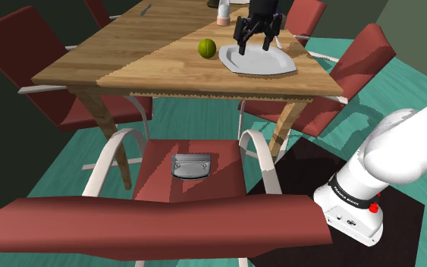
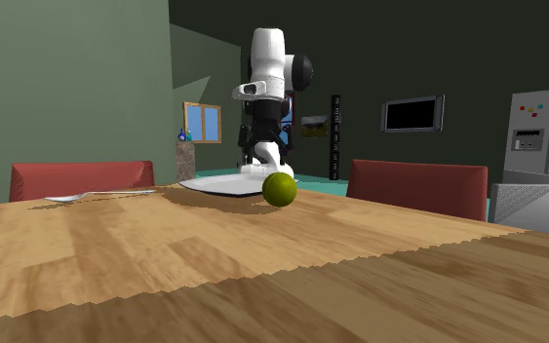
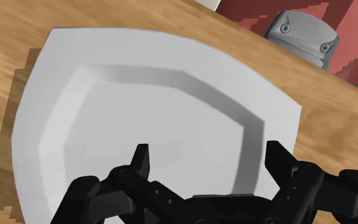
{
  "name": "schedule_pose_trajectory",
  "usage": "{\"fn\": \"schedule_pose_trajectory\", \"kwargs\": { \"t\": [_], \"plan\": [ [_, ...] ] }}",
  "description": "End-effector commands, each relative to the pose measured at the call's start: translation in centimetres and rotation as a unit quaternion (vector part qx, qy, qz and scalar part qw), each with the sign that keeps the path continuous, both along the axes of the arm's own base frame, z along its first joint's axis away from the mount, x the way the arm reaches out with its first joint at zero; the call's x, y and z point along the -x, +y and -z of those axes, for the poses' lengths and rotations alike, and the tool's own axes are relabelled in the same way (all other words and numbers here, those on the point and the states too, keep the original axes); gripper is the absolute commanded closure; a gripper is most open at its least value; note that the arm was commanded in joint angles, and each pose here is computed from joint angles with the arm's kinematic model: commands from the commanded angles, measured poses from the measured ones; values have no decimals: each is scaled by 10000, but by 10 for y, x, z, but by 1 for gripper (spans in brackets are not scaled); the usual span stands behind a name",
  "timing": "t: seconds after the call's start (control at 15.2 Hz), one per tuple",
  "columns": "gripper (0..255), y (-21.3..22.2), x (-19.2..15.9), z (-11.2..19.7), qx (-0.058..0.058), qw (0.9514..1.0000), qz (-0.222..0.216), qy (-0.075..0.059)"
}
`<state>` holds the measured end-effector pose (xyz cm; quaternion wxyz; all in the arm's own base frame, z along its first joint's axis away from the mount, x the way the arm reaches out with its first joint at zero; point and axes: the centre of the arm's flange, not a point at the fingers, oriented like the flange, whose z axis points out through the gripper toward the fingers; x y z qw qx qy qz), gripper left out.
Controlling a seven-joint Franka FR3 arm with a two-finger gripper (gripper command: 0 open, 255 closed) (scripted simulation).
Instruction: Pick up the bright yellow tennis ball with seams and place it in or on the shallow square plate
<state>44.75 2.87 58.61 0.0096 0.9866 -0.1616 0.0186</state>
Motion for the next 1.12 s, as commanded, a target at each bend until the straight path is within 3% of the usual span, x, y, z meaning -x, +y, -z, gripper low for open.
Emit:
{"fn": "schedule_pose_trajectory", "kwargs": {
  "t": [0.0,0.73,1.06],
  "plan": [
    [0,9,-27,-2,-14,9999,148,25],
    [0,31,-174,-14,-73,9955,932,140],
    [0,32,-183,6,-76,9951,979,147]
  ]
}}
